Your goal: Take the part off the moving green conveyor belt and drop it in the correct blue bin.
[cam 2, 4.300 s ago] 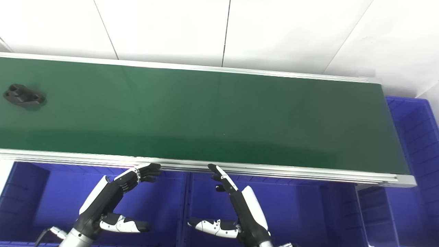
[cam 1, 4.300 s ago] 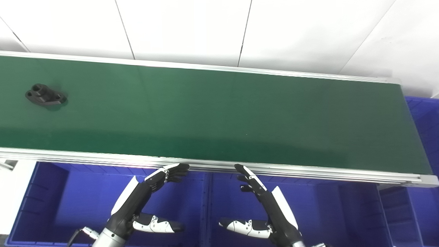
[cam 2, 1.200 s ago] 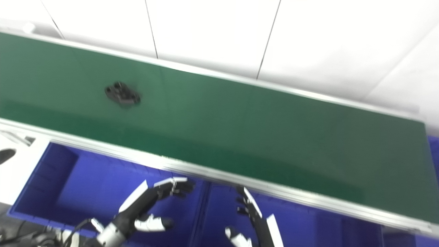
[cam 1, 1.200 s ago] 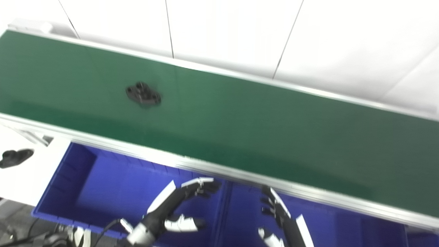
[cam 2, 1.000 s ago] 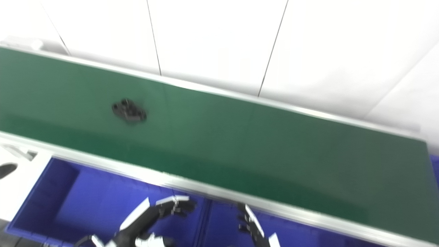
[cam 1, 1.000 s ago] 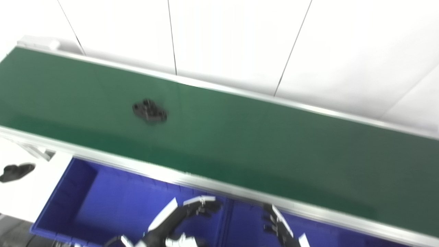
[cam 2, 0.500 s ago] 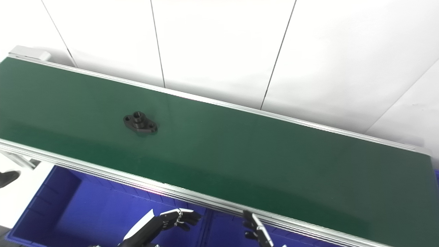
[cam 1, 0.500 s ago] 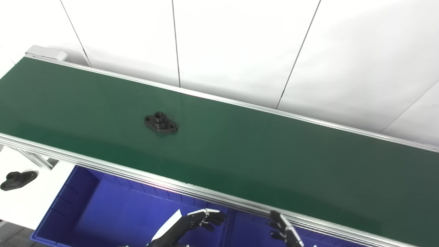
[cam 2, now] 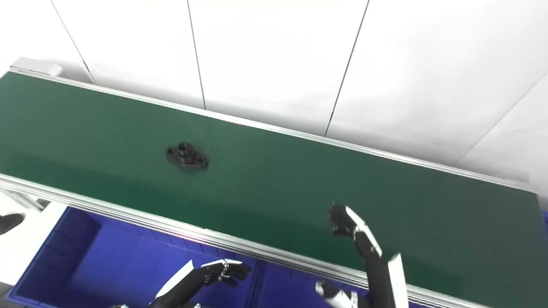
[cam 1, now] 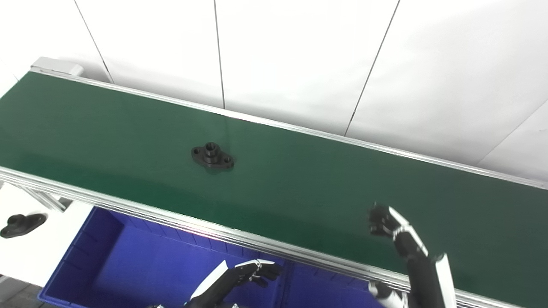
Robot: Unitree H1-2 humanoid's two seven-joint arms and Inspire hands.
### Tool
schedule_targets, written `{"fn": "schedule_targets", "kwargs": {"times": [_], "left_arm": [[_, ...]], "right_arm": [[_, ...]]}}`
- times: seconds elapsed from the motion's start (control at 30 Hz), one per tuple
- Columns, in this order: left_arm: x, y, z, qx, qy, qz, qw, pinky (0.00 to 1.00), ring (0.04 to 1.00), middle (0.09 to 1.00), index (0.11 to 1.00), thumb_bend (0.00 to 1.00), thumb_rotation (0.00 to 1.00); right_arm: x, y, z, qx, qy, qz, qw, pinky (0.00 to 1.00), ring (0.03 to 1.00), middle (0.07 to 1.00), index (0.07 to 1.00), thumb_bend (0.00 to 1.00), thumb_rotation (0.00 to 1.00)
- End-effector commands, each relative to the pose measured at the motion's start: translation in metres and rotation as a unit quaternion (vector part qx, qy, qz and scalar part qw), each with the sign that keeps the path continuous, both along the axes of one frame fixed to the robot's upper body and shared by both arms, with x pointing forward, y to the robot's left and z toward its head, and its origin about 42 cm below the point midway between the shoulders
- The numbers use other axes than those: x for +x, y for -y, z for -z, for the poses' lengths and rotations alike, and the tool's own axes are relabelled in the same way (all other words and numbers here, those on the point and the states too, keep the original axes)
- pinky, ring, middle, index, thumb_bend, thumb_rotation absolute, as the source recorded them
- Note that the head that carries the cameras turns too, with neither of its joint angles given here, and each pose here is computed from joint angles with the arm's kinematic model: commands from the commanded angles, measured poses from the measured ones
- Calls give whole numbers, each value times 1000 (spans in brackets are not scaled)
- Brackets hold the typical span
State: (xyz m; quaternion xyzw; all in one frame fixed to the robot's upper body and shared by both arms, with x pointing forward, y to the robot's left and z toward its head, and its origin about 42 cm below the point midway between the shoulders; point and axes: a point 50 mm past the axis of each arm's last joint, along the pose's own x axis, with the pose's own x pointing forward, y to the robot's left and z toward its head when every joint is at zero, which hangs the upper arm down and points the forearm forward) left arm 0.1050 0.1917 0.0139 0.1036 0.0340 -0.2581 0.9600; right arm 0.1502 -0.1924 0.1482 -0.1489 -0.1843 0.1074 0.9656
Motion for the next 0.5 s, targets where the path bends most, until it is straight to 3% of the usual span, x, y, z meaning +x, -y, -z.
{"fn": "schedule_targets", "kwargs": {"times": [0.0,0.17,0.47], "left_arm": [[3,-1,-7,-8,28,-2,1000,677,752,785,758,813,713],[3,-1,-6,-6,29,-3,1000,670,745,781,755,818,717],[3,-5,-9,-7,31,-3,999,658,742,779,751,822,715]], "right_arm": [[9,3,-13,-3,20,9,1000,686,763,812,838,750,804],[30,4,-27,-30,26,6,999,632,757,831,845,805,844],[59,-1,-39,-68,40,-18,997,652,763,822,856,758,797]]}}
